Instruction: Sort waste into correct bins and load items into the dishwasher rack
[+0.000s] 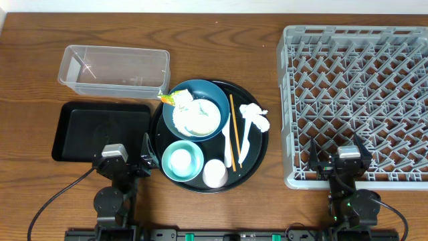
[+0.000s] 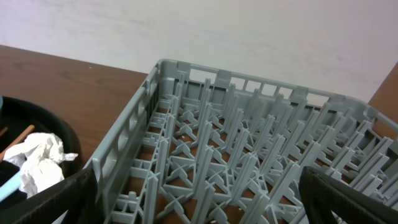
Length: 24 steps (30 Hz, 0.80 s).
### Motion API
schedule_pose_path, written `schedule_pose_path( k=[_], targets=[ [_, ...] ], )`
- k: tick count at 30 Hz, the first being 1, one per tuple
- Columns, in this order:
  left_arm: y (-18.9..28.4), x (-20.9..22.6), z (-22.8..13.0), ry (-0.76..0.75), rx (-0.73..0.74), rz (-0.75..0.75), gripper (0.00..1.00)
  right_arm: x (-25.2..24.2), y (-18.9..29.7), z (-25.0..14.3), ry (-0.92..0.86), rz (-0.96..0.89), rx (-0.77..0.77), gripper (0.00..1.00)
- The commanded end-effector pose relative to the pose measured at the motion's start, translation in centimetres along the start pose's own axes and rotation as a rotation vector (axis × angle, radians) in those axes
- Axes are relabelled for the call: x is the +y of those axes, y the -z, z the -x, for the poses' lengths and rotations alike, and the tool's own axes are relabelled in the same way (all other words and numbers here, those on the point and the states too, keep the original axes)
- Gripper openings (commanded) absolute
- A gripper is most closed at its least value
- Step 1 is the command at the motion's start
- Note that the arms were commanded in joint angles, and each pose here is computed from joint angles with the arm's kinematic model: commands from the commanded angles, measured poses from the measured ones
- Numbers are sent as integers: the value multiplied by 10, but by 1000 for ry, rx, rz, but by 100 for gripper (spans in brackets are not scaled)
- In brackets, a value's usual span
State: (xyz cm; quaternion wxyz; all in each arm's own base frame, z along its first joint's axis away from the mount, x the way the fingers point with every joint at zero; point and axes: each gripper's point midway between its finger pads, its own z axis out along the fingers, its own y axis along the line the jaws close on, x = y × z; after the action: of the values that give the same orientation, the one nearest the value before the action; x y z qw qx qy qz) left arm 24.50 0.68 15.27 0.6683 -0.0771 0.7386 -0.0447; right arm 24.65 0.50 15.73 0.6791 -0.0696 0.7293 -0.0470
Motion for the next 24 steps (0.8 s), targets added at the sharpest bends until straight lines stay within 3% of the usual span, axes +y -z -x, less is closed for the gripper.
schedule_pose_path(
  k=[1, 7, 14, 24],
  targets=[
    [-1, 5, -15, -10, 48, 20, 98, -1, 0, 0, 3, -1, -1, 99],
    [-1, 5, -15, 5, 47, 21, 98, 1, 0, 1, -149, 9, -6, 99],
    [2, 2, 4, 5, 45, 20, 98, -5, 4, 13, -162, -13, 10, 99],
    [-2, -5, 42, -3, 261, 59, 98, -17, 1, 47, -159, -35, 177, 99]
  ],
)
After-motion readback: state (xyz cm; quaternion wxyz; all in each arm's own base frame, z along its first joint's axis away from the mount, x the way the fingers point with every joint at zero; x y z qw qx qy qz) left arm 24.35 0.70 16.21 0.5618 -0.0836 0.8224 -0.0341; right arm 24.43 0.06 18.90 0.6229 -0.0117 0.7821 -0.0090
